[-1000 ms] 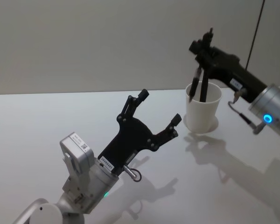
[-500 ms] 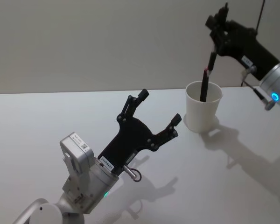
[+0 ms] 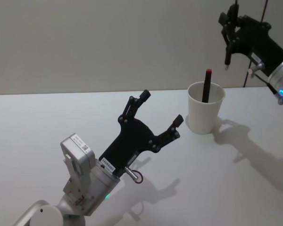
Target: Place the pen into the pen holder.
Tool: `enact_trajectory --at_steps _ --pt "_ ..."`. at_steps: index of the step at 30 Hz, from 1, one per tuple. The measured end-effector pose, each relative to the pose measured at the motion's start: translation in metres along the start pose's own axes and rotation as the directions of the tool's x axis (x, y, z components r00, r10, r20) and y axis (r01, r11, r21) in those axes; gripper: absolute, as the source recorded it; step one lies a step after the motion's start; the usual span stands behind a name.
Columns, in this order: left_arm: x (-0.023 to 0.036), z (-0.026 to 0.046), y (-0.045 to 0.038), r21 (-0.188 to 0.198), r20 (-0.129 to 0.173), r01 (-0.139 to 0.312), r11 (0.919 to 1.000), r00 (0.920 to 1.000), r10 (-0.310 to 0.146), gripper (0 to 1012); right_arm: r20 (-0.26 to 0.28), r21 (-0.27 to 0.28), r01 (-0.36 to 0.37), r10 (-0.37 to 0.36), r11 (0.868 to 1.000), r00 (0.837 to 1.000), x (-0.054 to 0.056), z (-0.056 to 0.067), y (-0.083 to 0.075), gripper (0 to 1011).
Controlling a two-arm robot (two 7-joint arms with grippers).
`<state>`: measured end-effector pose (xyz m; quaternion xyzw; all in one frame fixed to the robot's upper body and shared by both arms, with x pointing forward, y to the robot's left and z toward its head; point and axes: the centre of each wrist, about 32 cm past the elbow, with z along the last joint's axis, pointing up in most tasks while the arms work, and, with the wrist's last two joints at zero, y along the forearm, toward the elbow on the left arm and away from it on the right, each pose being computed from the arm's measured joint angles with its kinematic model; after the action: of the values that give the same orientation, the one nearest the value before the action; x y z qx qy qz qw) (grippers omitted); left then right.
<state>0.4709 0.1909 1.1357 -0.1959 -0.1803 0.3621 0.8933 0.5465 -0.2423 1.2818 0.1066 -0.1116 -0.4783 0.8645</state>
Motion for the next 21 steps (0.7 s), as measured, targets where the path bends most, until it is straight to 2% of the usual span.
enact_trajectory --at_steps 8,21 --pt "0.0 0.0 0.0 0.0 0.0 0.0 1.0 1.0 0.0 1001 0.071 -0.027 0.019 -0.017 0.999 0.997 0.004 -0.007 -0.003 148" --pt "0.0 0.0 0.0 0.0 0.0 0.0 1.0 1.0 0.0 1001 0.092 -0.042 0.017 -0.013 0.999 0.996 0.005 -0.024 -0.002 148"
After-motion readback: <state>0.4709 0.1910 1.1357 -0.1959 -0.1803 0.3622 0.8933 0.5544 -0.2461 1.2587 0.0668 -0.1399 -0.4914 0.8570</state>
